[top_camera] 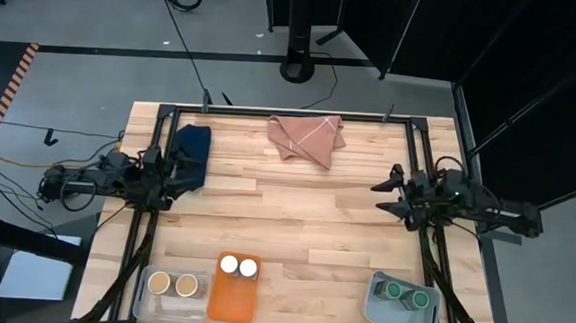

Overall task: Sort spices by type
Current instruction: Return to Home Position

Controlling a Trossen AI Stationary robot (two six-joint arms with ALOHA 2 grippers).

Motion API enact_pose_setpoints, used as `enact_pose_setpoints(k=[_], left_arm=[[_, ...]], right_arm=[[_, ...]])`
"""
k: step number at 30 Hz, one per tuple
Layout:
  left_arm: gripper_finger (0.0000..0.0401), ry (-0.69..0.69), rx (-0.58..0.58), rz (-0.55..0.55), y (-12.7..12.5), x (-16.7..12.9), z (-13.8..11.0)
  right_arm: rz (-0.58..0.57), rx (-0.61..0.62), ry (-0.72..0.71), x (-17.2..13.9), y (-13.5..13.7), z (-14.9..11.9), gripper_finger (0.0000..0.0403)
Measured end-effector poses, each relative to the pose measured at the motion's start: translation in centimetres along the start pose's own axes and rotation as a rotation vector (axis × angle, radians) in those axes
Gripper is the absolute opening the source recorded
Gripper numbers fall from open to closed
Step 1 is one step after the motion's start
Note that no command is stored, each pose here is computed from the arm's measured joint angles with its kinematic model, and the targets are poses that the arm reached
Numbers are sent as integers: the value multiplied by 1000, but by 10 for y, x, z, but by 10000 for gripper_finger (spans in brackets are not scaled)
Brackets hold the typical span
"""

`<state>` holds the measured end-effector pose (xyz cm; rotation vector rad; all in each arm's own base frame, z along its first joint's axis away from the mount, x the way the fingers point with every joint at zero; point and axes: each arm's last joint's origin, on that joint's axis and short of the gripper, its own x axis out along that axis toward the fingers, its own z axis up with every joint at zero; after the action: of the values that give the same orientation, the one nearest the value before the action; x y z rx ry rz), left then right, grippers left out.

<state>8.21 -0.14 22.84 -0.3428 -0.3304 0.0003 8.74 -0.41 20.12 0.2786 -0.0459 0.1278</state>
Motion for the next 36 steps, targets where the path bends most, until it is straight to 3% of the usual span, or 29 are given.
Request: enact_pose_setpoints(k=[6,15,20,23,26,36], left_arm=[[284,23,33,22,1,0,-2],[284,50,111,154,7,-1,-7],[284,76,145,157,9,-1,-16],[284,46,97,67,13,-1,-34],[284,106,71,-5,12,-1,-41],[284,76,90,62,14,-1,-40]], right_arm=[[27,66,-6,5,-15,-25,258],[-28,8,-56,2,-25,-19,258],[-5,18,-82,0,-26,-15,257],[-12,25,-87,-1,-27,-14,259],[-18,13,-107,-1,-27,-12,260],[-80,-47,-97,-3,-32,-13,257]])
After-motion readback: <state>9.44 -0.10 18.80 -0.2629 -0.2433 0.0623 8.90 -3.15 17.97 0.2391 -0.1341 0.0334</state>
